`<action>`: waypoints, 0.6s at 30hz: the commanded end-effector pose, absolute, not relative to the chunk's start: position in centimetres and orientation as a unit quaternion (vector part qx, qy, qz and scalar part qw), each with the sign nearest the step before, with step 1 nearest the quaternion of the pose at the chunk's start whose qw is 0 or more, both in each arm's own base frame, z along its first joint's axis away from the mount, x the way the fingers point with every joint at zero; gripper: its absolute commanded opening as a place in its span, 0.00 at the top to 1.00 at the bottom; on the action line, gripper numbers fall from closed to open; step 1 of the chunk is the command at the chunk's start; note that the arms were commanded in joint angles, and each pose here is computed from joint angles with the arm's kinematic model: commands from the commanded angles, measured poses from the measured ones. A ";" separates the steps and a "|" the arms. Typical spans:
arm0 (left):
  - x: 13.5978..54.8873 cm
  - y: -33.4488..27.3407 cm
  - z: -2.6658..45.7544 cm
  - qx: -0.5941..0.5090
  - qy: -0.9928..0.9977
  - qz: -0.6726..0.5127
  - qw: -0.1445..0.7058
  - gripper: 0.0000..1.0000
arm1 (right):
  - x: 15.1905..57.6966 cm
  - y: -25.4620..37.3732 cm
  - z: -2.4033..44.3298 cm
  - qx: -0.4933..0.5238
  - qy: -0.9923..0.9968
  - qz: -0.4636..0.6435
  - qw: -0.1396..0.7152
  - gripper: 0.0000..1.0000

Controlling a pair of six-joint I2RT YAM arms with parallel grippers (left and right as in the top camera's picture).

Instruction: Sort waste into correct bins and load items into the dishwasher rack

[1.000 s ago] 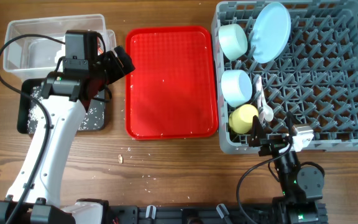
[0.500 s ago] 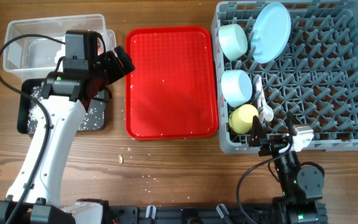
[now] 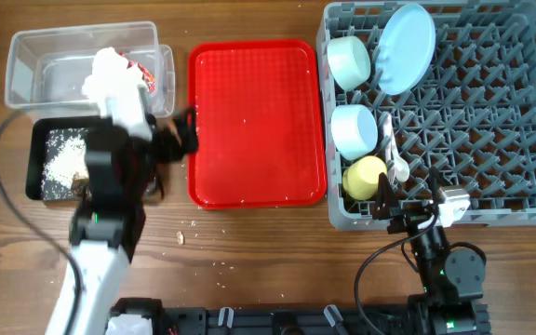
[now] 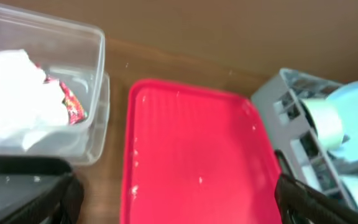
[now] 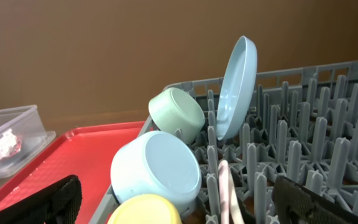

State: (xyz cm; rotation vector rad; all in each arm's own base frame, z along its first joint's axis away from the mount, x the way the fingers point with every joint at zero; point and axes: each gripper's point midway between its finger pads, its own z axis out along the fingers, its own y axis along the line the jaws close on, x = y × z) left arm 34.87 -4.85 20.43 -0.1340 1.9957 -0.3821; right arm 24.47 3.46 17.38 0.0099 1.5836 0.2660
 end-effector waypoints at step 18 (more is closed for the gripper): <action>24.6 -2.2 15.1 -0.037 0.740 -0.128 0.659 0.00 | 24.5 3.3 17.6 0.012 0.706 0.120 0.698 0.00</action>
